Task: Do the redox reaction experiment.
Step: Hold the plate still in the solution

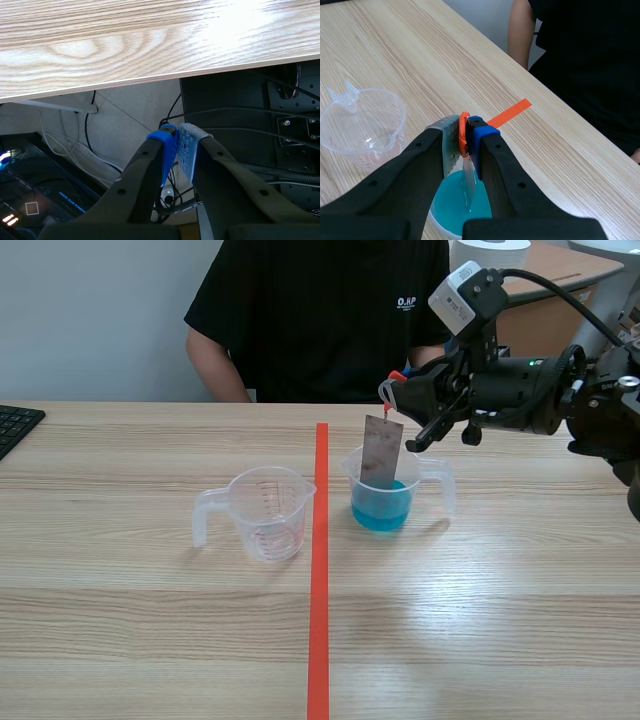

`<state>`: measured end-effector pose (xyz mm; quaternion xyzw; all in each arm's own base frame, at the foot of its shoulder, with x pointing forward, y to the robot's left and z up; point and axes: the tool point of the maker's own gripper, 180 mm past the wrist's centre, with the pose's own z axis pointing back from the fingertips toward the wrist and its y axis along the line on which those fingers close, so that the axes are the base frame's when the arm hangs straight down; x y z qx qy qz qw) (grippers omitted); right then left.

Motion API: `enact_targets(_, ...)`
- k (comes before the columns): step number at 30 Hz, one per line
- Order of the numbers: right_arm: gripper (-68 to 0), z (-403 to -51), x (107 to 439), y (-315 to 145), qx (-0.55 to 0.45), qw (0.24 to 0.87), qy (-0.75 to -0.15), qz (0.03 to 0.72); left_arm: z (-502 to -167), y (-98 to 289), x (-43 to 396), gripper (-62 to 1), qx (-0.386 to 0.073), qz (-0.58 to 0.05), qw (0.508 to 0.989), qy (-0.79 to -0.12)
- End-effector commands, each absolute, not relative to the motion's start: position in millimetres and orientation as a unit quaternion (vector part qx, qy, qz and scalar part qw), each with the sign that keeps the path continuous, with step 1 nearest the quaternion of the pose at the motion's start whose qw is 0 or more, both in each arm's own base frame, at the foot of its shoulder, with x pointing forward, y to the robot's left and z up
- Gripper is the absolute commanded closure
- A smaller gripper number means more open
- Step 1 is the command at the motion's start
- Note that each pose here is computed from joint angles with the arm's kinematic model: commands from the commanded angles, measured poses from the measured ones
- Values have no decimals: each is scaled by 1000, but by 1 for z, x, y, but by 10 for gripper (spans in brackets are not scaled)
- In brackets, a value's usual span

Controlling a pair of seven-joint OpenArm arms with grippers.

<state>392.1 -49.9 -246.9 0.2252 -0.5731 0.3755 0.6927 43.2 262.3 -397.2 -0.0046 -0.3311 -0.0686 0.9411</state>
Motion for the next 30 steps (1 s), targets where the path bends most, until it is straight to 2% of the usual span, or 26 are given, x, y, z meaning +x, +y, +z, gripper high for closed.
enact_targets(1,-16,-244,394,-51,219,690,-571,387,-393,260,48,-40,-8,-69,937,-342)
enact_targets(13,-16,-213,391,-56,207,667,-591,404,-393,260,49,-40,-8,-69,937,-343)
enact_targets(30,-16,-147,371,-55,221,629,-612,424,-393,260,49,-40,-8,-69,937,-343)
